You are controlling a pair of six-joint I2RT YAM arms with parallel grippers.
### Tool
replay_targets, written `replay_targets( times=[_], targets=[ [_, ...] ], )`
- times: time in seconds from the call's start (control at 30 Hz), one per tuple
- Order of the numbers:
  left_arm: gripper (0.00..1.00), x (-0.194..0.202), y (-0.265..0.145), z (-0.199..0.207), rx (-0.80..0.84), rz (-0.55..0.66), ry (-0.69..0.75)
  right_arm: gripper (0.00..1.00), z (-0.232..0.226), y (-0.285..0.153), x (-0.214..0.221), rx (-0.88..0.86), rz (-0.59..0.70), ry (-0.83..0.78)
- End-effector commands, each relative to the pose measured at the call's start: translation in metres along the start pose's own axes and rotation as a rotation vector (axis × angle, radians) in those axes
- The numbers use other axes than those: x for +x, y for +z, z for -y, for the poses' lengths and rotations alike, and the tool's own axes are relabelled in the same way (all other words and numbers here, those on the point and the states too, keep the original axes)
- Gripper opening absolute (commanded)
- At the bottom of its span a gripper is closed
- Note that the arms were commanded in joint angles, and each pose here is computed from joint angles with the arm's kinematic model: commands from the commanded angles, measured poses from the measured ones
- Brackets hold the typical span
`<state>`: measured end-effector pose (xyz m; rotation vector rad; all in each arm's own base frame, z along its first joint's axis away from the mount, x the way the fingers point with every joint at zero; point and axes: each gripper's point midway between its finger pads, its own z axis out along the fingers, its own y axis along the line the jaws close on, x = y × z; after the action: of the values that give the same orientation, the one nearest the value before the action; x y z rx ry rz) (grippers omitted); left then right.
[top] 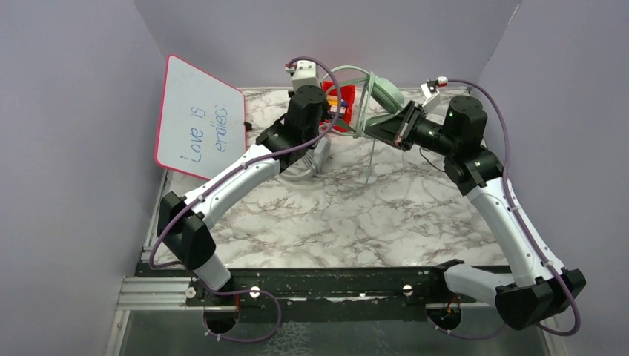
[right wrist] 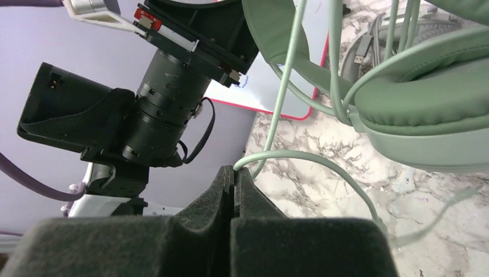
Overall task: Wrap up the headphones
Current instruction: Wrap the headphones cable around the headphones.
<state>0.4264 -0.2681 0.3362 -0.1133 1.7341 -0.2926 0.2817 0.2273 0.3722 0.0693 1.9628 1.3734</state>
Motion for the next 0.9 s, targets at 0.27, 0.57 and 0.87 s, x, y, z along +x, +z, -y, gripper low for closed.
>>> replay_targets(
  times=[0.27, 0.57, 0.87],
  targets=[
    [0.0, -0.131, -0.046, 0.033, 0.187, 0.273, -0.431, 0.14, 0.014, -0.001, 0.024, -0.056, 0.03, 0.012],
    [0.0, -0.155, -0.066, 0.039, 0.256, 0.307, -0.443, 0.54, 0.019, -0.01, 0.037, -0.026, -0.037, -0.095],
    [0.0, -0.174, -0.082, 0.046, 0.316, 0.307, -0.437, 0.97, 0.059, -0.041, 0.034, 0.215, 0.039, -0.264]
  ],
)
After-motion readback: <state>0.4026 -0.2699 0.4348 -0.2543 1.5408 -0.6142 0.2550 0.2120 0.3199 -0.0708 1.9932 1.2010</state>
